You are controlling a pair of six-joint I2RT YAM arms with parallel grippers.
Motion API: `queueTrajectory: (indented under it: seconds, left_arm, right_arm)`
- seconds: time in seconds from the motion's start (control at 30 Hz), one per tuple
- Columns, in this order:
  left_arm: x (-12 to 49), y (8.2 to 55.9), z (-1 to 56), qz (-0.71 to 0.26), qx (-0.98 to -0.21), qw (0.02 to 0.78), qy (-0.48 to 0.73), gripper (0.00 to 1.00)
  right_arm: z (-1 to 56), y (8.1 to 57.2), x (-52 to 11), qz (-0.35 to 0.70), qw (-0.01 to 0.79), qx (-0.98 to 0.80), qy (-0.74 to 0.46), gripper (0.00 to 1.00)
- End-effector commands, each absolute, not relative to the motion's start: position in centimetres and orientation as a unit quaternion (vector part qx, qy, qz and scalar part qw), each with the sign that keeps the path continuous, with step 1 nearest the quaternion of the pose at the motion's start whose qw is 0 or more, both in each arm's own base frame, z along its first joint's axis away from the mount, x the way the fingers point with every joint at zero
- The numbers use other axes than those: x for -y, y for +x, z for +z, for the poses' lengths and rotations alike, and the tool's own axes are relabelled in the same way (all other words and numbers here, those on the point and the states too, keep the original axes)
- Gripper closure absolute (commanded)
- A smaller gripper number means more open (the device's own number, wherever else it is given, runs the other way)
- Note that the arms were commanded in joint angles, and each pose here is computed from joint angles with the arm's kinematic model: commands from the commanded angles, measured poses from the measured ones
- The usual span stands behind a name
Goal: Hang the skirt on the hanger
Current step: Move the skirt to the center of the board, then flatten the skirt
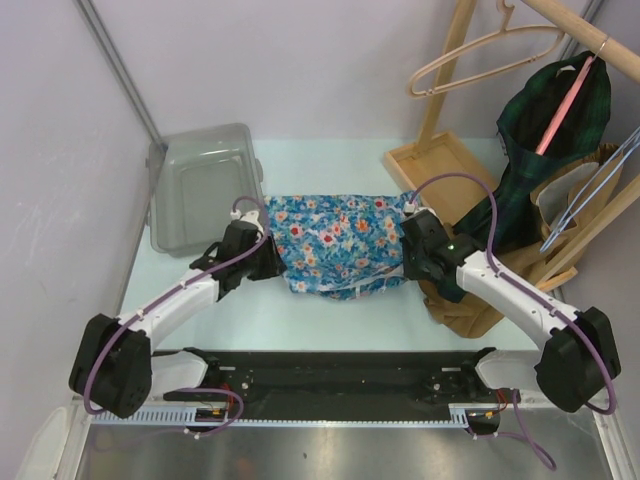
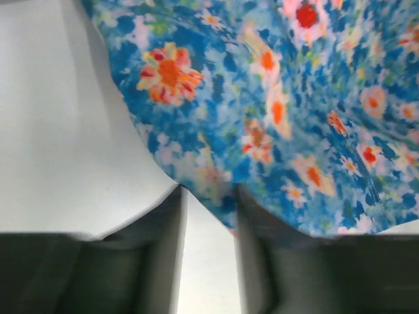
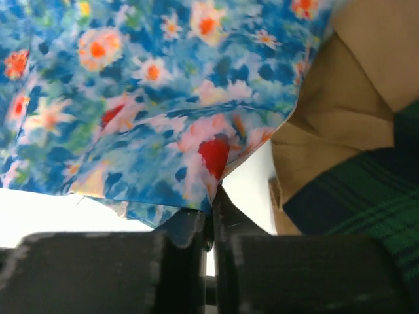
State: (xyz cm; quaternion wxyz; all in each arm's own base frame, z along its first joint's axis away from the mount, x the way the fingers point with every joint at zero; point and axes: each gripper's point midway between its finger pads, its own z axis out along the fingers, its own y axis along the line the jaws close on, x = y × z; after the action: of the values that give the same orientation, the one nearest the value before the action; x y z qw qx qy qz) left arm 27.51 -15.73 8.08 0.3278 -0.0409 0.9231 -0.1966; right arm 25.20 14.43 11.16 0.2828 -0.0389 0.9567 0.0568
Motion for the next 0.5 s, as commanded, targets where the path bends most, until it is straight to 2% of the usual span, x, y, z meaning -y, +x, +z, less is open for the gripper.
queueTrajectory:
  seconds: [0.0,0.03,0.1,0.17,0.27,0.37,0.47]
  left_arm:
    - [15.2,27.4,8.4,-0.188,-0.920,0.336,-0.069,0.45]
    - [15.0,27.1,8.3,-0.185,-0.922,0.334,-0.067,0.40]
    - [14.9,26.9,9.3,-0.191,-0.916,0.348,-0.062,0.22]
    - [15.0,26.4,9.6,-0.201,-0.912,0.353,-0.048,0.12]
    - [16.4,24.8,9.9,-0.240,-0.906,0.347,-0.011,0.11]
    - [16.6,23.5,8.9,-0.237,-0.913,0.331,-0.004,0.12]
    - [16.8,22.7,7.4,-0.248,-0.919,0.306,-0.026,0.20]
  right_arm:
    - [11.5,24.7,-13.3,0.031,0.299,-0.954,-0.019,0.74]
    - [11.6,24.4,-13.3,0.031,0.299,-0.953,-0.022,0.62]
    - [11.9,24.0,-13.5,0.037,0.301,-0.952,-0.033,0.41]
    - [12.6,23.8,-13.8,0.049,0.314,-0.947,-0.041,0.36]
    - [13.7,23.9,-14.7,0.071,0.334,-0.938,-0.057,0.32]
    - [15.0,24.0,-16.9,0.103,0.359,-0.923,-0.095,0.32]
    - [15.5,23.6,-19.5,0.121,0.373,-0.909,-0.140,0.32]
